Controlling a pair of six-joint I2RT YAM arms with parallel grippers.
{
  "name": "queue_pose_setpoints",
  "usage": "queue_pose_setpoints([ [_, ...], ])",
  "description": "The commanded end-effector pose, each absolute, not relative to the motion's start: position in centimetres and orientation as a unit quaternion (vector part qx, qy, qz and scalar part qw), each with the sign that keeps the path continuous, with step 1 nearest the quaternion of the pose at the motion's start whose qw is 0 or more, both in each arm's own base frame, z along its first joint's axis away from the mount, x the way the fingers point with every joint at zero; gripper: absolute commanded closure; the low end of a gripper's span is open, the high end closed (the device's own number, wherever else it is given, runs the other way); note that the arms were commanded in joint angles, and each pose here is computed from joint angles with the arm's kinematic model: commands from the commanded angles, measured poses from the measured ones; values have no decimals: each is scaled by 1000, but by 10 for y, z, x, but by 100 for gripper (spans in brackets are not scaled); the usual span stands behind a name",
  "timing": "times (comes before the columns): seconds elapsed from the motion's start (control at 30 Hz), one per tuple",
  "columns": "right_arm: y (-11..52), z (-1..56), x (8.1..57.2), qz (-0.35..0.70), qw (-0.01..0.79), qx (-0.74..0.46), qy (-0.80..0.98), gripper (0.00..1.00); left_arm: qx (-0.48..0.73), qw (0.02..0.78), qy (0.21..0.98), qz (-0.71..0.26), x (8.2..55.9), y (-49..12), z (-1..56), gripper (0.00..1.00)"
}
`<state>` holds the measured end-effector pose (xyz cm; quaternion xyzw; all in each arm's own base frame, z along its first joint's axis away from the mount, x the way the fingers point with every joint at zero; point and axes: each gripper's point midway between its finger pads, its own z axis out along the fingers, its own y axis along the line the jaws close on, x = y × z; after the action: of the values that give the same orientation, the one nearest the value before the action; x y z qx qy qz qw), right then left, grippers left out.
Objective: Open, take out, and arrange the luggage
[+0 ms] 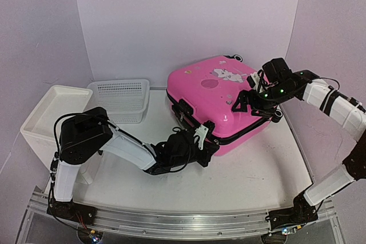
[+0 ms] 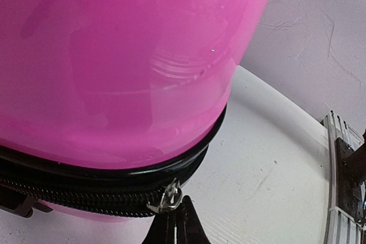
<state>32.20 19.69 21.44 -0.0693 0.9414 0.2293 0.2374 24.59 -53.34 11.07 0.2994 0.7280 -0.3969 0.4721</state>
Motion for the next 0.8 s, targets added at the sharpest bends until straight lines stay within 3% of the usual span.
queue_pose_setpoints([
  [0.0, 201, 222, 326, 246, 255, -62, 933, 3, 250, 543, 666, -445, 261, -541, 196, 100],
  [0.37, 207, 215, 328, 266, 239, -43, 933, 4, 331, 594, 632, -371, 211, -578, 195, 100],
  [0.77, 206, 212, 323, 269, 236, -40, 933, 5, 429, 495, 559, -509, 147, -585, 215, 100],
])
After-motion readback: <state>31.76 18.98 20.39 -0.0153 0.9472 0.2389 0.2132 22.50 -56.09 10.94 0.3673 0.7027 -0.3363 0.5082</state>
